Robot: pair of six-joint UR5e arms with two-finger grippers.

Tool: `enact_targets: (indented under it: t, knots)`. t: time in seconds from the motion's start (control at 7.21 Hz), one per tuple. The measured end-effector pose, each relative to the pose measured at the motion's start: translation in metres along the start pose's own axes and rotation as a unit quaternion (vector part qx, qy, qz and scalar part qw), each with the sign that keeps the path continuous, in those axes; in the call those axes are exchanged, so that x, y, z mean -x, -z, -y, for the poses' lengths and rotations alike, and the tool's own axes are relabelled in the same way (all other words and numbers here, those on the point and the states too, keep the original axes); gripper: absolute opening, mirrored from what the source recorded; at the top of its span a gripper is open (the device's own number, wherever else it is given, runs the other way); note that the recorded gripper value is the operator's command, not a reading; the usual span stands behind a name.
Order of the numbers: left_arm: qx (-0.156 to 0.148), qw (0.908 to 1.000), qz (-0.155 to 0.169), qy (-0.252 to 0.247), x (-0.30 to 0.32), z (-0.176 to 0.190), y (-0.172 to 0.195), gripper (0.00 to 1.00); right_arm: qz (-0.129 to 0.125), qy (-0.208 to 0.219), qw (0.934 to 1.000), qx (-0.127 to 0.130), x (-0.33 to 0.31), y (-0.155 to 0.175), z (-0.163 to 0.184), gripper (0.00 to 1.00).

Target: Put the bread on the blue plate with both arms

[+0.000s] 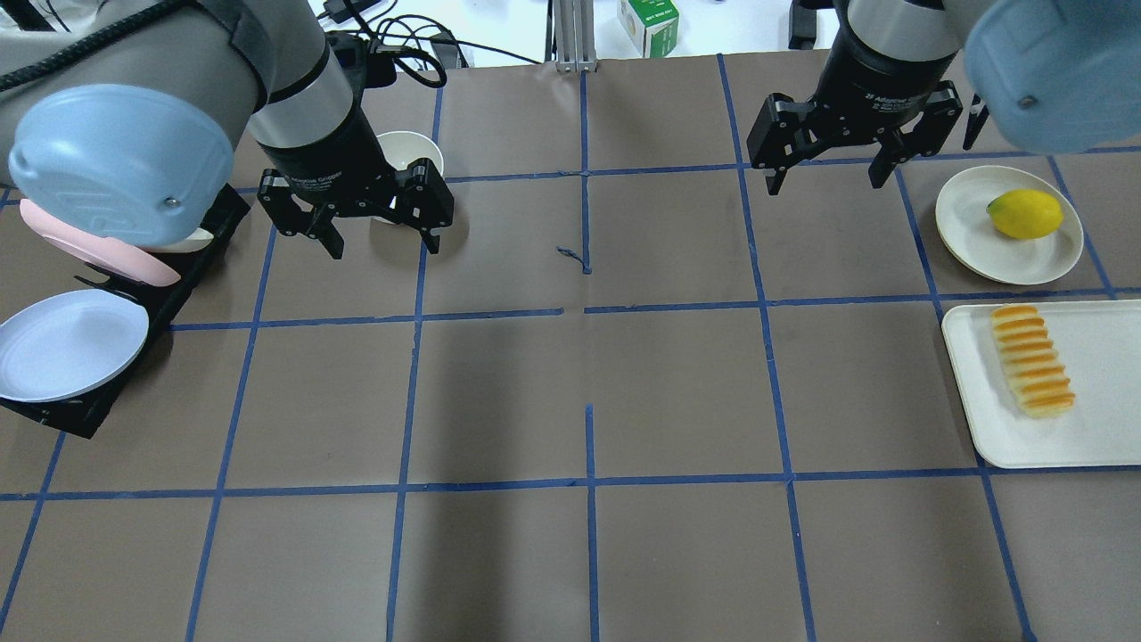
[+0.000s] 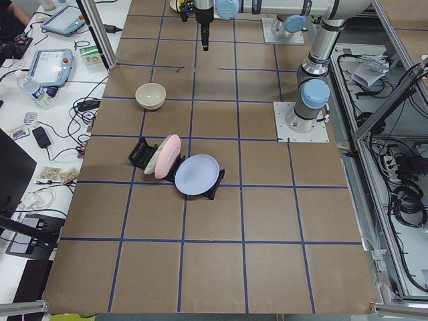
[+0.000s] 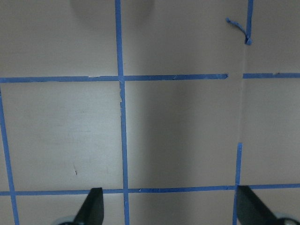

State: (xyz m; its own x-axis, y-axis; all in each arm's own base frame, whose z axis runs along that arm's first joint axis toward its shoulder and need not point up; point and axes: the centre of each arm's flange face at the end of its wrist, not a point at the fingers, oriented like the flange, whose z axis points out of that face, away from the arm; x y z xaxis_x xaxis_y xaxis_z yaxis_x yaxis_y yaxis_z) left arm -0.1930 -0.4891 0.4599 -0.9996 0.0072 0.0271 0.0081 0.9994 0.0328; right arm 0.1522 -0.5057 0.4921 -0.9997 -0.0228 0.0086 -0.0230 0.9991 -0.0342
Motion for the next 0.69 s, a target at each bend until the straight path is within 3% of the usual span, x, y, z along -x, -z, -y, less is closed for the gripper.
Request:
enact_targets:
  t: [0.69]
  knots:
    - [-0.005,1.0000,-0.001,0.004,0.0035,-0.0022,0.0061,1.00,-0.004,-0.006,1.0000,-0.003,-0.0077,0.0046,0.0007,1.00]
